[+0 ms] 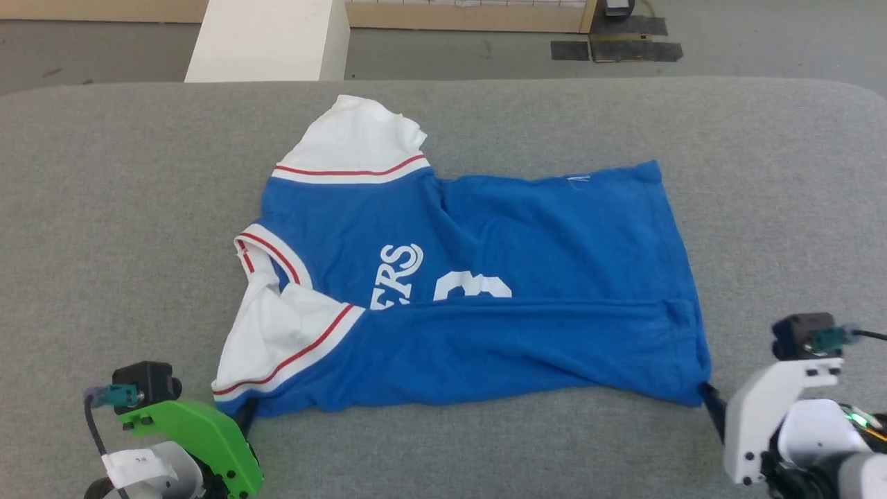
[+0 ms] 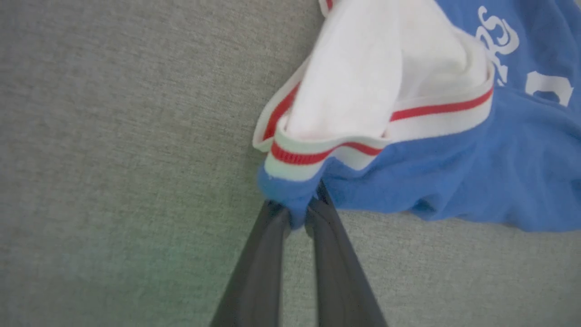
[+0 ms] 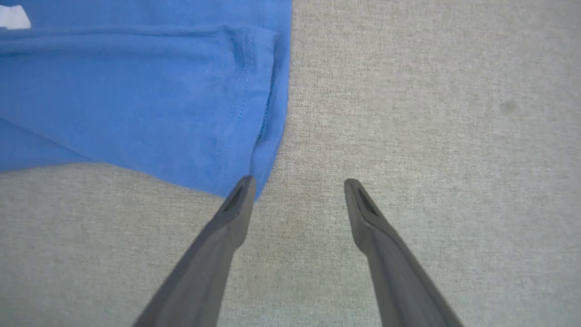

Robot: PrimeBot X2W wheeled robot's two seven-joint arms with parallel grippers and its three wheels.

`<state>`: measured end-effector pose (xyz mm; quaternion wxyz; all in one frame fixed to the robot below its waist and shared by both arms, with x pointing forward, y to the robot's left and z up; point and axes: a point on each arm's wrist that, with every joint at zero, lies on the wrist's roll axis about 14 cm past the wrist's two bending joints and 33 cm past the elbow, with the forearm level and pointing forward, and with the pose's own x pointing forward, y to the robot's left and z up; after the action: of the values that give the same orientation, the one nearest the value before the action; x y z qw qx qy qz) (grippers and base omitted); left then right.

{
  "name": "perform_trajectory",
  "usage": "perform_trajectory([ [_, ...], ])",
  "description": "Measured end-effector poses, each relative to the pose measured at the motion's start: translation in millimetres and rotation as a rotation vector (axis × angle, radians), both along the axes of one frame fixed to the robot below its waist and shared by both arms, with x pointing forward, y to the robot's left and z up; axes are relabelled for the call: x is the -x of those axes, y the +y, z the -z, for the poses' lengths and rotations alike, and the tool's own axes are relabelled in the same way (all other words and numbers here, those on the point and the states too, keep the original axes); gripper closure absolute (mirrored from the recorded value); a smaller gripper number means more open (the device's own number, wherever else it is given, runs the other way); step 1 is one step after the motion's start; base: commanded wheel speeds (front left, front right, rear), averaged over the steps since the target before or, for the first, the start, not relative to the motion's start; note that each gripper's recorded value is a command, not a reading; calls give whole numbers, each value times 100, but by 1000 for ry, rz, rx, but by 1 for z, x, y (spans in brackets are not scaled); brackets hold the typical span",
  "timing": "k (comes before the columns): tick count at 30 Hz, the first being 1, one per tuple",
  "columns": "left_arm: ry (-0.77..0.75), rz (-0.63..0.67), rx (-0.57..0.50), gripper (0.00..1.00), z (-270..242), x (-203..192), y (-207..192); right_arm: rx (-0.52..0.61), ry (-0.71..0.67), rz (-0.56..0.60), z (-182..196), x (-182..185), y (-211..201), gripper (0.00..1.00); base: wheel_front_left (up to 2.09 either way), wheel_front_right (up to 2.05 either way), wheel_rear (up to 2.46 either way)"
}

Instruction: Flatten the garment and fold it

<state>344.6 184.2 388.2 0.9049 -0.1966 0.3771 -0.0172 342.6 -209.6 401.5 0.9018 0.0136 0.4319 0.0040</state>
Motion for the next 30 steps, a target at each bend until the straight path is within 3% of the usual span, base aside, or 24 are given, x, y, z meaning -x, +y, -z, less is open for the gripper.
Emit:
perform_trajectory([
  [9,8,-19,2,100,0,2,5,29,104,-107,31,-6,26,0,0,0,0],
  [10,12,-22,2,100,1,3,6,31,114,-106,32,-8,25,6,0,0,0],
  [11,14,-25,1,100,2,3,7,31,118,-105,33,-9,25,55,0,0,0],
  [12,16,-27,1,100,2,3,7,31,117,-104,32,-11,25,95,0,0,0],
  [13,14,-29,0,100,2,3,8,30,115,-102,32,-13,24,100,0,0,0],
  [24,-54,-62,2,100,-15,-3,20,22,56,-84,0,-17,3,100,0,0,0],
  [30,5,-86,3,100,-15,24,25,-5,140,-66,0,18,-6,100,0,0,0],
])
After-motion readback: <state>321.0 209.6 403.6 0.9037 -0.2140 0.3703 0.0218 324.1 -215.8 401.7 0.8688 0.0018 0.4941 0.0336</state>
